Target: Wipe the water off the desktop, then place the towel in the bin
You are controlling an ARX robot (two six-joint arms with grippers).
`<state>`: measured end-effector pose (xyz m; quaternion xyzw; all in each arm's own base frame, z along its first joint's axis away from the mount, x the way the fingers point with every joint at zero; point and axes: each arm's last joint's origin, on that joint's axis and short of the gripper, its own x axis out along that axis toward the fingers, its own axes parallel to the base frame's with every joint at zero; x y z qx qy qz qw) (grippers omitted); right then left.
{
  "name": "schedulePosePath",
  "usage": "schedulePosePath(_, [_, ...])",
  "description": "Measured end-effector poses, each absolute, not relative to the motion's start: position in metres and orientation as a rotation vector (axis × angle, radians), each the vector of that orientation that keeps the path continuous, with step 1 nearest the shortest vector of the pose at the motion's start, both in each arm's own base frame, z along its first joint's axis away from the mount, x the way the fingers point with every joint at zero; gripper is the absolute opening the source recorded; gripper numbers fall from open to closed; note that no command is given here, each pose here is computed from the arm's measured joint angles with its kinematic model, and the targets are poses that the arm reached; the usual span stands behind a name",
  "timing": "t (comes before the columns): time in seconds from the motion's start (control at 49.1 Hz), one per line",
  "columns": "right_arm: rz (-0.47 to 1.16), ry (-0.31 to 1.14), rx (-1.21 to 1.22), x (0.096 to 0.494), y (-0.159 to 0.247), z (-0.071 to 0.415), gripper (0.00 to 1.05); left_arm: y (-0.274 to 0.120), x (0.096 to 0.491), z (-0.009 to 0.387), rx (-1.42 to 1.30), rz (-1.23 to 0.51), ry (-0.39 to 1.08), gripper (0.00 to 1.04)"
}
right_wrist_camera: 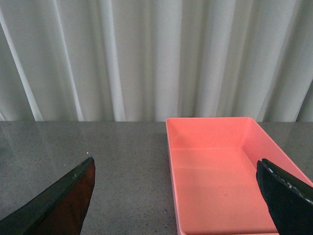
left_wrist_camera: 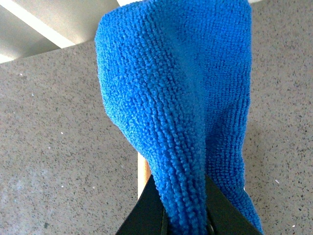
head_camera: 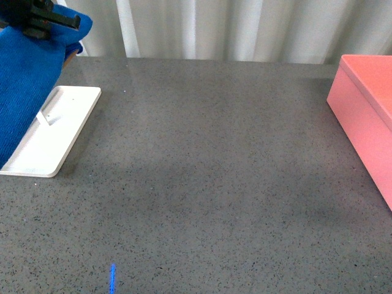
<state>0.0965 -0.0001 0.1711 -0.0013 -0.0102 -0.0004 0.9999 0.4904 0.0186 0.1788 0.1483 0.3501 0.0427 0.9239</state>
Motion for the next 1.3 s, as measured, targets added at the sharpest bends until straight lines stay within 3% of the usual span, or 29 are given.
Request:
schedulePosePath(0.427, [-0.001, -0.02, -0.003, 0.097, 0.0, 0.171, 0.98, 0.027, 0.475, 0.284, 0.281, 0.103, 0.491, 0.06])
schedulePosePath(0.55, [-0.001, -0.02, -0.003, 0.097, 0.0, 0.171, 0.98, -0.001, 0.444, 0.334, 0.24, 0.03, 0.365, 0.06])
schedulePosePath(0.672, [-0.001, -0.02, -0.003, 0.097, 0.0, 0.171, 0.98, -0.045, 0.411, 0.358, 0.202, -0.096, 0.277, 0.06])
schedulePosePath(0.814, [-0.001, -0.02, -0.002, 0.097, 0.0, 0.171, 0.98, -0.091, 0.387, 0.355, 0.15, -0.237, 0.236, 0.06])
schedulePosePath(1.119, [-0.001, -0.02, -0.002, 0.097, 0.0, 0.171, 0.98, -0.173, 0.352, 0.305, -0.014, -0.435, 0.265, 0.06])
schedulePosePath(1.303, [-0.001, -0.02, -0.003, 0.097, 0.0, 0.171, 0.98, -0.201, 0.342, 0.28, -0.104, -0.521, 0.259, 0.06])
